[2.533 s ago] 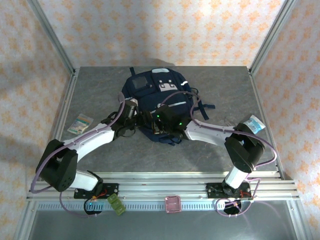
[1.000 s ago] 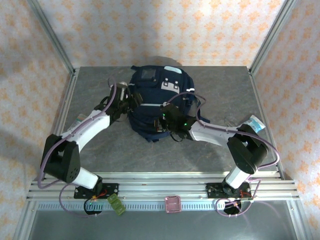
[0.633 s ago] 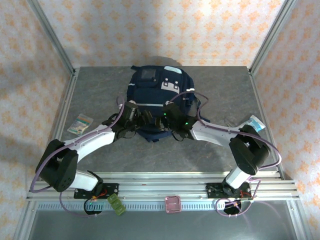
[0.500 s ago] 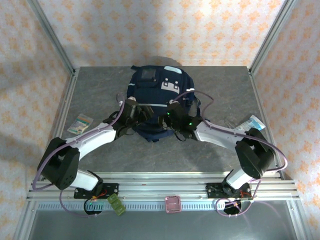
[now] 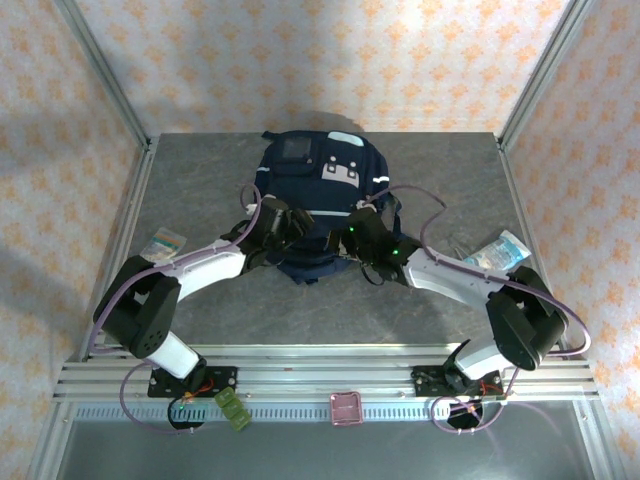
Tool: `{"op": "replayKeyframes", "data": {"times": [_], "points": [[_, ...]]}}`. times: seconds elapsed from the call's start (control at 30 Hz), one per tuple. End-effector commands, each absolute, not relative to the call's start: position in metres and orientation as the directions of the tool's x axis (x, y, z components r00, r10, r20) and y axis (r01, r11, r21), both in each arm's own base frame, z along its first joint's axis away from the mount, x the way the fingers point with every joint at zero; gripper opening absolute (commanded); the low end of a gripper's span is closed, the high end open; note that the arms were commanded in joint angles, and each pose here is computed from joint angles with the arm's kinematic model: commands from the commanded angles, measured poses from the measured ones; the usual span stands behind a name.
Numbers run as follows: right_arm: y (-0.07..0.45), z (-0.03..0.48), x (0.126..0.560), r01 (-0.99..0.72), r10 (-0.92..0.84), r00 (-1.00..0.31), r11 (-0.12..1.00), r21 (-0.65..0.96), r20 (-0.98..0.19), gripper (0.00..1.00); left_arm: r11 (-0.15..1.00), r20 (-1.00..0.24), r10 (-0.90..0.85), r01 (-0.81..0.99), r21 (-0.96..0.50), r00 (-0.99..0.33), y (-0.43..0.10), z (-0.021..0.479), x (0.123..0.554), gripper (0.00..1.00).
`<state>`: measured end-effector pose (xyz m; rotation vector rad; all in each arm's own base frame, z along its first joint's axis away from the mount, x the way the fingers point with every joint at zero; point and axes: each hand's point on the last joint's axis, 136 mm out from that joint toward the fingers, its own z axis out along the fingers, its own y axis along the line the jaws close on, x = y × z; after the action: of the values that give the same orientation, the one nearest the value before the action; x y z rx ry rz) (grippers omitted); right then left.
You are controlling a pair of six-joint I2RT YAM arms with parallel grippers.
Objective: Pack the student bag
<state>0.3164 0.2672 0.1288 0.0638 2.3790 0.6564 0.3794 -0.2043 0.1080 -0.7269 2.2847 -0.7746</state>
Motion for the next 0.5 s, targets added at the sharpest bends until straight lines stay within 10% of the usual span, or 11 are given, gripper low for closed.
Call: {"op": "replayKeyframes", "data": {"times": [0.0,0.47], "points": [[0.271,0.12,0.317,-0.119,0.199,-0.785,0.881,0.459,-0.586,0.43,0.656,-0.361,-0.683,-0.316,-0.685,-0.635,-0.207,0.116,0.381,0.71],[0.295,0.087,0.348,-0.053,0.125,-0.797,0.96,0.275,-0.591,0.44,0.649,-0.364,-0.696,-0.325,-0.688,-0.619,-0.206,0.113,0.37,0.71]]}}
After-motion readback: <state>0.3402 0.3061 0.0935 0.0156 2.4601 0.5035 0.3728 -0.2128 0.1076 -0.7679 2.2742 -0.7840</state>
